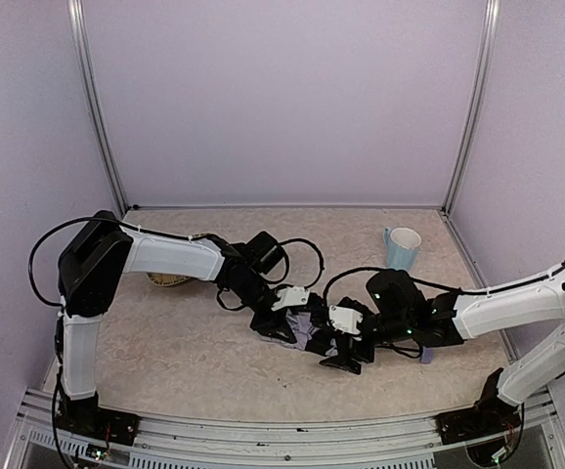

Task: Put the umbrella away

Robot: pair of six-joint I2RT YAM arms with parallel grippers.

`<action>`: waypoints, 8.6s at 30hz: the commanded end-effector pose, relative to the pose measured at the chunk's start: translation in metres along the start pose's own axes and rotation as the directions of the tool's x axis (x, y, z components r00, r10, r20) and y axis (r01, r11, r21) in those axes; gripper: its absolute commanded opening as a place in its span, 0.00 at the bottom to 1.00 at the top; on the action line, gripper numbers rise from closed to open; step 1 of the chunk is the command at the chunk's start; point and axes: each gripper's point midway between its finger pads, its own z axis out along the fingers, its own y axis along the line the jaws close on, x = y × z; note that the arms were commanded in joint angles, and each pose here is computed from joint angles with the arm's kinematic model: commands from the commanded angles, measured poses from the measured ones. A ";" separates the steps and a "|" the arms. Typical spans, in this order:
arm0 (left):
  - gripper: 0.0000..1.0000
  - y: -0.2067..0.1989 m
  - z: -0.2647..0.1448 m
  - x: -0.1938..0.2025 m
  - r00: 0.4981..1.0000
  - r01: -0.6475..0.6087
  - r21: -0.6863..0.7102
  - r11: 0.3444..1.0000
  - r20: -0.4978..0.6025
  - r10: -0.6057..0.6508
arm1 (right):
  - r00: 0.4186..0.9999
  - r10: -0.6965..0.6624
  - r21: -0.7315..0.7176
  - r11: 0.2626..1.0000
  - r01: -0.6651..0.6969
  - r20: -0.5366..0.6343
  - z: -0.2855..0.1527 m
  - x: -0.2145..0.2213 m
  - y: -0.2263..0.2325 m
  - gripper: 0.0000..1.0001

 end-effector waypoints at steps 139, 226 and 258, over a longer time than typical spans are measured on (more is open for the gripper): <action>0.25 0.005 -0.046 0.017 0.741 0.147 -0.383 0.912 0.653 0.155 | 0.994 -0.099 0.008 0.995 0.098 0.047 0.054 -0.029 -0.061 0.03; 0.00 0.038 -0.382 -0.200 0.602 0.247 -0.931 0.269 0.365 0.710 | 0.799 0.268 -0.401 0.915 -0.036 0.539 -0.049 -0.175 -0.051 0.00; 0.00 -0.117 -0.251 -0.150 0.643 -0.366 -0.136 0.921 0.679 0.355 | 0.756 -0.271 0.207 0.961 0.181 0.596 -0.144 -0.206 -0.245 0.00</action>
